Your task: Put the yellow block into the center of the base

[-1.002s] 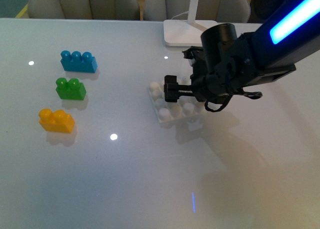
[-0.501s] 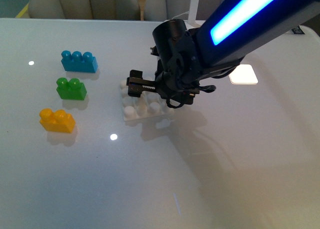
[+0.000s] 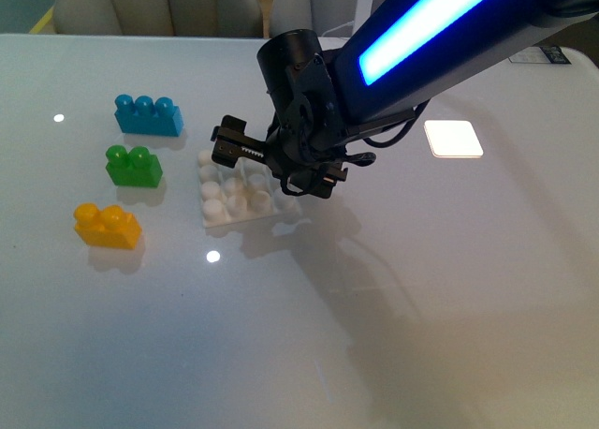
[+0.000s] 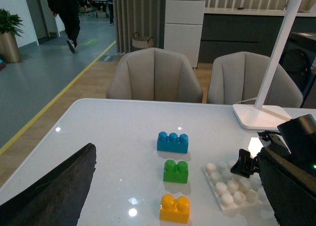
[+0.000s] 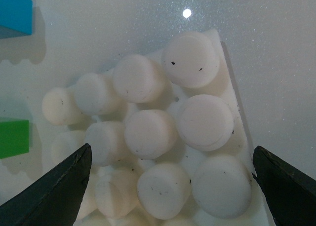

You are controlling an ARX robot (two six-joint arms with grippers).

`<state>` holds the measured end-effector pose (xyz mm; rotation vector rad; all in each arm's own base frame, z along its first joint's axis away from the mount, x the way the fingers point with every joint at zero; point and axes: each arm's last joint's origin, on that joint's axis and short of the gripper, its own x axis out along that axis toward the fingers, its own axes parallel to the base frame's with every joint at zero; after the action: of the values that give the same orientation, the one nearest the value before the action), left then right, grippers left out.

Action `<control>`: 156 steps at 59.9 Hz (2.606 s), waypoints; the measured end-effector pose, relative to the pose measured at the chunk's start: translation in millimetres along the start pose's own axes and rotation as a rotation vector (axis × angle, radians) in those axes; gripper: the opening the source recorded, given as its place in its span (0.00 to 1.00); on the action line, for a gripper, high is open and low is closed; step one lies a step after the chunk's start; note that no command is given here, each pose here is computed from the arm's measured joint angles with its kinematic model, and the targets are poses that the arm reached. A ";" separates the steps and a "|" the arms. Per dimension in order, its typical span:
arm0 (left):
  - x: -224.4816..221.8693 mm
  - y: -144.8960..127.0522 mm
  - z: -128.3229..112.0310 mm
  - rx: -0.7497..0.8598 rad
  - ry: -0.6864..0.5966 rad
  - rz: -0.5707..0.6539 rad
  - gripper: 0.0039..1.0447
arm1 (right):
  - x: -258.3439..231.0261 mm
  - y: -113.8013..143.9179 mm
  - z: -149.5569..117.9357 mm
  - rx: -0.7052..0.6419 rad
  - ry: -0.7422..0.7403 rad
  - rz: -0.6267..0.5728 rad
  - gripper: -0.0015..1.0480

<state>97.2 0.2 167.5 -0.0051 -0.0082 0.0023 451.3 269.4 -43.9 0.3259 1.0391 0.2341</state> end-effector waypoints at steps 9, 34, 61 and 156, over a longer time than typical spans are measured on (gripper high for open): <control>0.0 0.0 0.0 0.000 0.000 0.000 0.93 | -3.4 -1.2 0.1 0.036 -0.028 0.010 0.92; 0.0 0.0 0.0 0.000 0.000 0.000 0.93 | -40.1 -51.7 21.2 0.223 -0.200 -0.041 0.92; 0.0 0.0 0.0 0.000 0.000 0.000 0.93 | -169.3 -75.2 25.8 0.100 -0.401 -0.027 0.92; 0.0 0.0 0.0 0.000 0.000 0.000 0.93 | -420.4 -158.6 -140.1 -0.322 -1.046 -0.229 0.02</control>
<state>97.2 0.2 167.5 -0.0048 -0.0082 0.0023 129.3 0.3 169.3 0.0056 -0.0067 0.0008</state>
